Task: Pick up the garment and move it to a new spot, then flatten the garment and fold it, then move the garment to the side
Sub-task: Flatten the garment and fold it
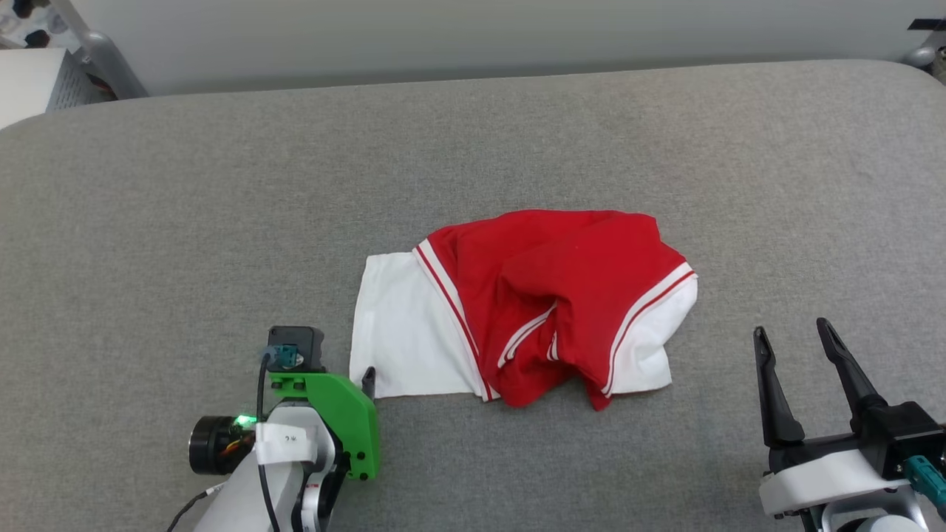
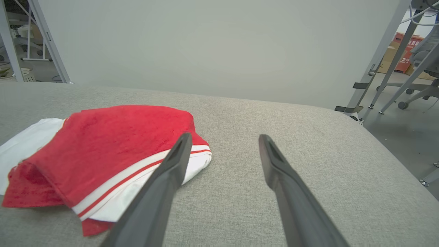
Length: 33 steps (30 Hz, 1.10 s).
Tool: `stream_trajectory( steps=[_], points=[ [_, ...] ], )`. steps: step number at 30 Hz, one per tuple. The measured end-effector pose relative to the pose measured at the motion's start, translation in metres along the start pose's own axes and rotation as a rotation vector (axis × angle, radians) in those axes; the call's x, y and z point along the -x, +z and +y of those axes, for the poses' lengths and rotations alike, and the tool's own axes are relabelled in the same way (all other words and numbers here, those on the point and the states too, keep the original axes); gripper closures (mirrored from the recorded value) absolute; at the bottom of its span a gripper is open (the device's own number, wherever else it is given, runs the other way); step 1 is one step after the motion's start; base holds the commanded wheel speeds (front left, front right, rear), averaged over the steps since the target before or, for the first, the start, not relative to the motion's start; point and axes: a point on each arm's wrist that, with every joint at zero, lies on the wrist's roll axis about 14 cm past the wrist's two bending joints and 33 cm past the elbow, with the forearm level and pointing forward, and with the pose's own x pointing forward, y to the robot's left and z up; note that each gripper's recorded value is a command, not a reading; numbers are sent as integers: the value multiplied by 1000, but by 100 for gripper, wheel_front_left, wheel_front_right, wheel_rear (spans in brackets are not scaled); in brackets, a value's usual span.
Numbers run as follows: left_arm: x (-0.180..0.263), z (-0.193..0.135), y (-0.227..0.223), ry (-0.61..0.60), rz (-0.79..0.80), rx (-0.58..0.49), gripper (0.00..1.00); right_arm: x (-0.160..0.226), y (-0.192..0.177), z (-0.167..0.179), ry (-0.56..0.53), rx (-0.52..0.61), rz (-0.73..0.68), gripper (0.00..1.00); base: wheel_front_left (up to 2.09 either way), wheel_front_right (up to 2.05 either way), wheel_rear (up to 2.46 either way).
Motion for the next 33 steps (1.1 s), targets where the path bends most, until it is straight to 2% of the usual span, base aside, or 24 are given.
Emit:
stream_trajectory(
  steps=[4,5,6,16,24,30,33],
  points=[
    [-10,-1,-9,-7,56,-17,1,-2,-7,-4,-10,4,21,0,0,0,0],
    [-12,-1,-10,-9,61,-20,55,-3,-8,-5,-12,5,24,0,0,0,0],
    [-14,-2,-10,-12,63,-22,100,-3,-10,-5,-13,5,29,0,0,0,0],
    [-13,10,7,12,-44,21,100,-7,-15,0,4,4,42,0,0,0,0],
    [13,74,46,161,-214,77,100,-10,-7,9,31,0,13,0,0,0,0],
    [33,127,60,286,-277,108,100,-14,-6,14,48,-3,10,0,0,0,0],
    [36,142,57,318,-271,128,100,-15,-9,16,53,-4,18,0,0,0,0]
  ],
)
